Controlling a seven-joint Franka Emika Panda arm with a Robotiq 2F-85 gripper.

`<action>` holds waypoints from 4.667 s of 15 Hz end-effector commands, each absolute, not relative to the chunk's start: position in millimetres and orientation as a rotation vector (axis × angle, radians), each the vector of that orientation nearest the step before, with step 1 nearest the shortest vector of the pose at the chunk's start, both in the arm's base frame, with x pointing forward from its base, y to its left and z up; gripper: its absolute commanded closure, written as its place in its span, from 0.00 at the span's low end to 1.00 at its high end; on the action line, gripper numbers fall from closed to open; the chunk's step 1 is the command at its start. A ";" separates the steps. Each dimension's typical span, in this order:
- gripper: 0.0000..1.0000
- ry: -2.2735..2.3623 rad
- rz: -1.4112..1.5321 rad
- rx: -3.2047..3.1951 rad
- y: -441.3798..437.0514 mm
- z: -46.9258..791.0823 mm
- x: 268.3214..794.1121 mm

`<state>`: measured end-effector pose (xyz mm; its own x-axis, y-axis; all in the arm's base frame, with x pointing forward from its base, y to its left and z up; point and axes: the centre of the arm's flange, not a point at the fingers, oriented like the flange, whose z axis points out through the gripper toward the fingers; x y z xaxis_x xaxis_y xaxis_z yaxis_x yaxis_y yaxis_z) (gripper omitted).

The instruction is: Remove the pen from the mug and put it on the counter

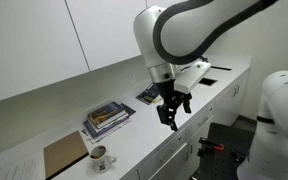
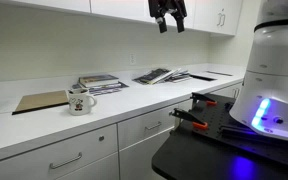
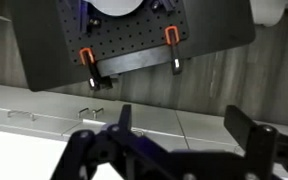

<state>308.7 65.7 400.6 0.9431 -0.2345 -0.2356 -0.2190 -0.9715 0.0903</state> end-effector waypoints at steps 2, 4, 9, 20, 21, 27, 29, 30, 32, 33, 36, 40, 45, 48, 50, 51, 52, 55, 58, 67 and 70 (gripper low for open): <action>0.00 -0.354 -0.380 3.035 65.7 400.6 308.7; 0.00 -0.354 -0.380 3.035 65.7 400.6 308.7; 0.00 -0.239 -0.378 3.050 68.2 394.3 325.8; 0.00 0.663 -0.086 2.999 115.6 304.9 505.4; 0.00 0.736 -0.107 2.963 122.5 297.9 518.7; 0.00 0.817 -0.095 2.915 136.6 270.0 531.6; 0.00 0.813 -0.089 2.914 135.3 272.9 531.0; 0.00 0.809 -0.084 2.914 133.9 275.2 530.9; 0.00 0.810 -0.083 2.914 134.1 275.7 530.7; 0.00 0.811 -0.084 2.914 134.4 275.4 530.3; 0.00 0.886 -0.048 2.900 135.8 269.7 535.7; 0.00 1.160 0.081 2.904 138.8 249.8 570.5; 0.30 1.414 0.143 2.948 139.6 220.3 611.5; 0.37 1.447 0.164 2.944 140.9 209.6 630.3; 0.34 1.459 0.180 2.938 142.6 206.4 639.6; 0.35 1.469 0.184 2.942 143.7 203.3 644.6; 0.36 1.467 0.184 2.942 145.2 201.0 648.5; 0.37 1.493 0.188 2.930 148.2 192.3 658.8; 0.38 1.487 0.176 2.944 145.6 184.2 666.0; 0.50 1.529 0.104 2.956 139.6 158.6 676.1; 0.55 1.537 0.114 2.947 139.7 157.0 677.7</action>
